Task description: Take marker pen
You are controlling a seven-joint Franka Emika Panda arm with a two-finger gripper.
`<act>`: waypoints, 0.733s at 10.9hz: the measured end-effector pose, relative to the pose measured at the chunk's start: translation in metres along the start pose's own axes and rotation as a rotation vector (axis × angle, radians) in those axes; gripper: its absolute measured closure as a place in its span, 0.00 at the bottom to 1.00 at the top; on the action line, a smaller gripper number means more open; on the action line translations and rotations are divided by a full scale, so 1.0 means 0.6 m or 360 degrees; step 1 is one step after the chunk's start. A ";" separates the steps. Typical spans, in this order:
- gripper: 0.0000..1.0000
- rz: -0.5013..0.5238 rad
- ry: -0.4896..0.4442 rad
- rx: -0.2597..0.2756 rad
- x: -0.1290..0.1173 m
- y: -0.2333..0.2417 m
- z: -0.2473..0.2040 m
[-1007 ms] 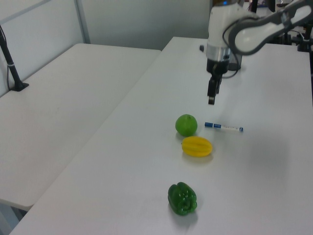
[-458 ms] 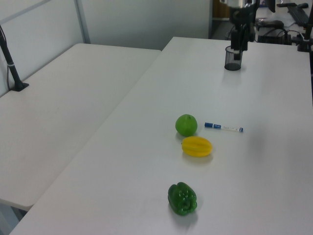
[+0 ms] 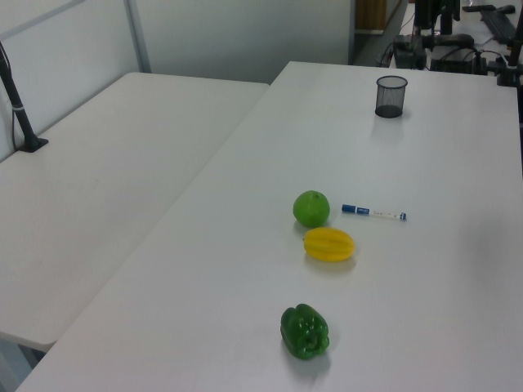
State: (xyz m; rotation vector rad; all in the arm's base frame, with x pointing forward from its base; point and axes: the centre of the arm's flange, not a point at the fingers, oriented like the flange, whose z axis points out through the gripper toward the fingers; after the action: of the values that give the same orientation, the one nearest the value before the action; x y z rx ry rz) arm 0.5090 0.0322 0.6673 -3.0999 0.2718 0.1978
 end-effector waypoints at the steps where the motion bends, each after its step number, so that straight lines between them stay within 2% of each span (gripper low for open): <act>1: 0.00 0.0010 0.0022 0.0010 -0.004 0.016 -0.010; 4: 0.00 -0.0056 0.0201 0.0052 0.029 0.027 -0.014; 6: 0.00 -0.0210 0.0323 0.0058 0.059 0.022 0.000; 8: 0.00 -0.0361 0.0364 0.0043 0.087 0.022 0.027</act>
State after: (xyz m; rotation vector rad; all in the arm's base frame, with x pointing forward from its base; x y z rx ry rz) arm 0.5557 0.0110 0.6444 -3.0917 -0.0746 -0.1644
